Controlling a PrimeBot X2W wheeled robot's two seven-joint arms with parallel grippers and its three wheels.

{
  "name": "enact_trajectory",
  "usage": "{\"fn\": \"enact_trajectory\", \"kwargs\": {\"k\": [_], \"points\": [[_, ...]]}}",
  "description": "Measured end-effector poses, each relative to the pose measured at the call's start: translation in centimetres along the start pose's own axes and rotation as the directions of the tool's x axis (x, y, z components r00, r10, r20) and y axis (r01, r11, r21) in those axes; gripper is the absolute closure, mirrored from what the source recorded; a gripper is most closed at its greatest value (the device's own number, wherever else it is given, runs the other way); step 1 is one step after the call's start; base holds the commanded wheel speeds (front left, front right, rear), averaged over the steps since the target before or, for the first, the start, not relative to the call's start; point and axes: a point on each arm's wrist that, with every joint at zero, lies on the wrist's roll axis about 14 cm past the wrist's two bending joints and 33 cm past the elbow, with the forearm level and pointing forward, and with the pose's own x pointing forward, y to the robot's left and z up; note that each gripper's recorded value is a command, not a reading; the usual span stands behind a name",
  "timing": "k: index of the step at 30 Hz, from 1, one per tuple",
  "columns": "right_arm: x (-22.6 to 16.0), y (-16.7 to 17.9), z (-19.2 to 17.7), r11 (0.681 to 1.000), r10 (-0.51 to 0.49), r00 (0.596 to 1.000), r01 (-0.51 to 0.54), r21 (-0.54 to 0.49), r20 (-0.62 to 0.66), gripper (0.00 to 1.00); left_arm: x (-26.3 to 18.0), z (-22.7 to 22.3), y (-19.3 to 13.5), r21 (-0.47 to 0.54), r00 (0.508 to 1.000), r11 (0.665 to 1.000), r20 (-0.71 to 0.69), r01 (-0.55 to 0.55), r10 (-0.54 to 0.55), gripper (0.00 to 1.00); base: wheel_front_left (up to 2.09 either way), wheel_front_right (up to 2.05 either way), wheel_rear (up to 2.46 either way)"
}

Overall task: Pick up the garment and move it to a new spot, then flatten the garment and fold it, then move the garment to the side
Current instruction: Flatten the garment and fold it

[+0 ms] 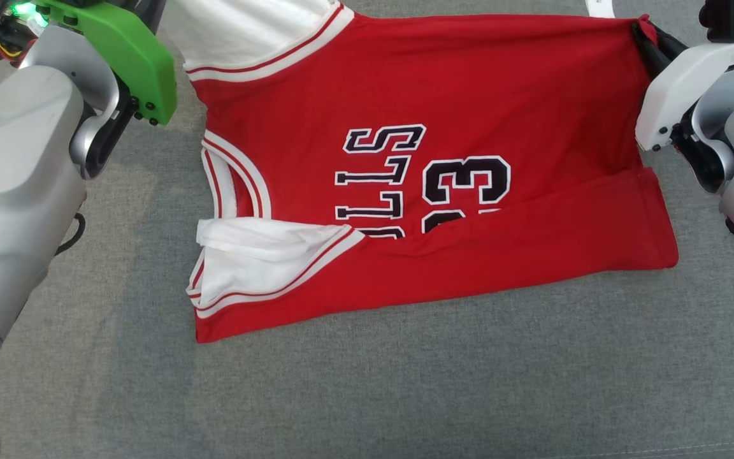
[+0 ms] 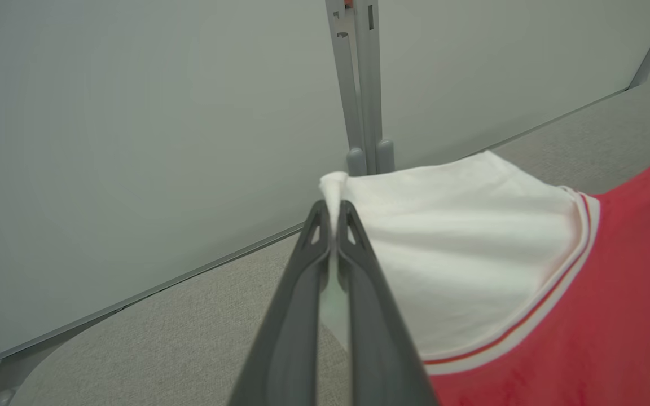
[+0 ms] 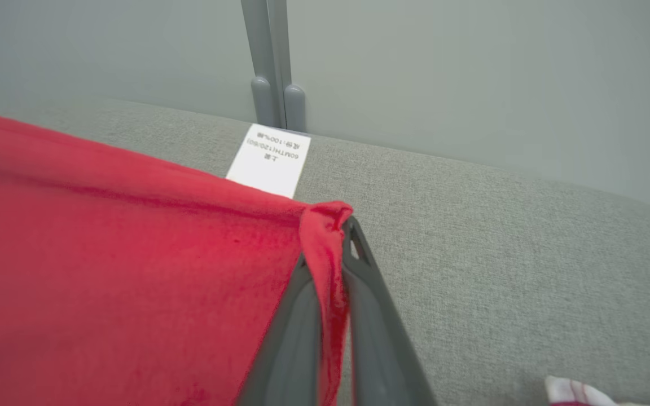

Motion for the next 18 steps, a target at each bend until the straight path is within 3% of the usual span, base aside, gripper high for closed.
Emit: {"fn": "enact_trajectory", "kwargs": {"k": [9,12,18], "points": [[-0.8,1.3,0.0,0.999,0.029,0.998,-0.028,-0.021,0.061,1.0,-1.1,-1.5,-0.9,0.038,0.999,0.999,-0.031,0.03,-0.029,1.0,0.0,0.0,0.0],[-1.7,1.0,-0.5,0.997,0.036,0.998,-0.031,-0.072,0.06,1.0,-2.1,-2.1,-1.3,0.019,0.999,0.999,-0.026,0.04,-0.039,1.0,0.0,0.0,0.0],[-3.7,1.6,-1.7,0.999,0.04,0.997,-0.038,-0.025,0.065,1.0,-5.1,-3.3,-1.6,-0.004,0.998,0.999,-0.037,0.054,-0.054,1.0,0.0,0.0,0.0]]}}
